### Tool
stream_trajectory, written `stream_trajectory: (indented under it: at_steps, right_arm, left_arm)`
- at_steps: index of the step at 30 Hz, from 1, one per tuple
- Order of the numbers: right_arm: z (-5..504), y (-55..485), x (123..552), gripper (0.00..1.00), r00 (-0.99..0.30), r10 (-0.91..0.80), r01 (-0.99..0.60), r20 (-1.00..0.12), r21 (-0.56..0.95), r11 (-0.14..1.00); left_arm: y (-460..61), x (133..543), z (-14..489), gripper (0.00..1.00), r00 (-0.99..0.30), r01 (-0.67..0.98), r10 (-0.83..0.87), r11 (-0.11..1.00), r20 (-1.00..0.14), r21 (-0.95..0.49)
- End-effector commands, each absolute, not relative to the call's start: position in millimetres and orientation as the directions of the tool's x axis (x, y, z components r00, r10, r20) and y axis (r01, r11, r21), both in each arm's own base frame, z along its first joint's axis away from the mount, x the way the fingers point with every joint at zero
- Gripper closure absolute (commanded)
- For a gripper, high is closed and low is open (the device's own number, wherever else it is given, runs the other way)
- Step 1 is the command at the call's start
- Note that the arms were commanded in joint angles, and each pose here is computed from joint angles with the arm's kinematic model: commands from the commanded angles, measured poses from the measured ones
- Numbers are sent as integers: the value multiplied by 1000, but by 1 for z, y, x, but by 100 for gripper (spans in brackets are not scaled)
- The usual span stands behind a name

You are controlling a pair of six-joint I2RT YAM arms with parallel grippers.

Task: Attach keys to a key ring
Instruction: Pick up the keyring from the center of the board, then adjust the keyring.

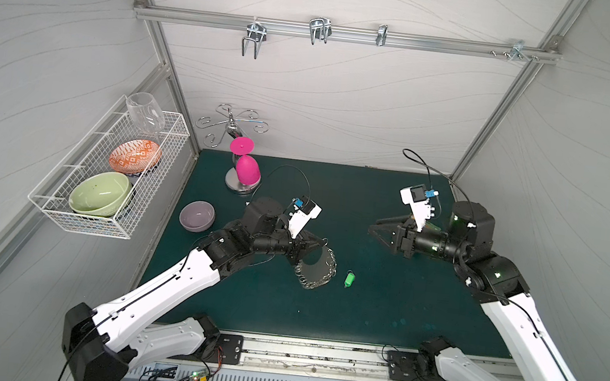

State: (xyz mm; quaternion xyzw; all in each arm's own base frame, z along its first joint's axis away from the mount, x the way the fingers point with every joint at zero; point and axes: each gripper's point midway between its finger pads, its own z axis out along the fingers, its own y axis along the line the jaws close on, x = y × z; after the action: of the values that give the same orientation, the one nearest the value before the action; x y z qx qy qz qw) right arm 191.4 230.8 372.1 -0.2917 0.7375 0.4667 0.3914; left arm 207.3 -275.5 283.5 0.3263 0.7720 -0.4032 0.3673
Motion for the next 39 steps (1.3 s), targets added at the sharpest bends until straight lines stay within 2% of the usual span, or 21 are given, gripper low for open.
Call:
stream_trajectory:
  at_steps: [1,7,15,18,25,29,34,39]
  right_arm:
    - [398,247,176,45,-426,-89,-878,-900,389,278]
    - [400,271,156,43,-324,-172,-939,-930,295,178]
    - [424,280,141,40,-86,-168,-993,-982,70,99]
    - [431,286,135,43,5,-173,-998,-985,-15,61]
    - [445,308,127,52,63,-211,-998,-976,-61,-15]
    - [448,315,128,62,83,-218,-996,-973,-76,-41]
    - [450,319,121,72,73,-215,-994,-974,-54,-92]
    - [446,323,113,73,89,-242,-992,-966,-65,-108]
  left_arm:
    - [-276,192,335,100,-348,898,200,351,-916,-264]
    - [-270,173,371,100,-220,947,191,276,-957,-162]
    - [-254,158,410,100,21,963,239,255,-971,84]
    - [-250,154,421,100,94,956,253,246,-963,158]
    - [-248,145,435,100,234,930,281,215,-931,299]
    - [-245,139,444,100,294,913,276,201,-915,354]
    - [-242,134,452,100,323,906,273,187,-906,379]
    - [-244,127,454,100,307,923,265,151,-914,354]
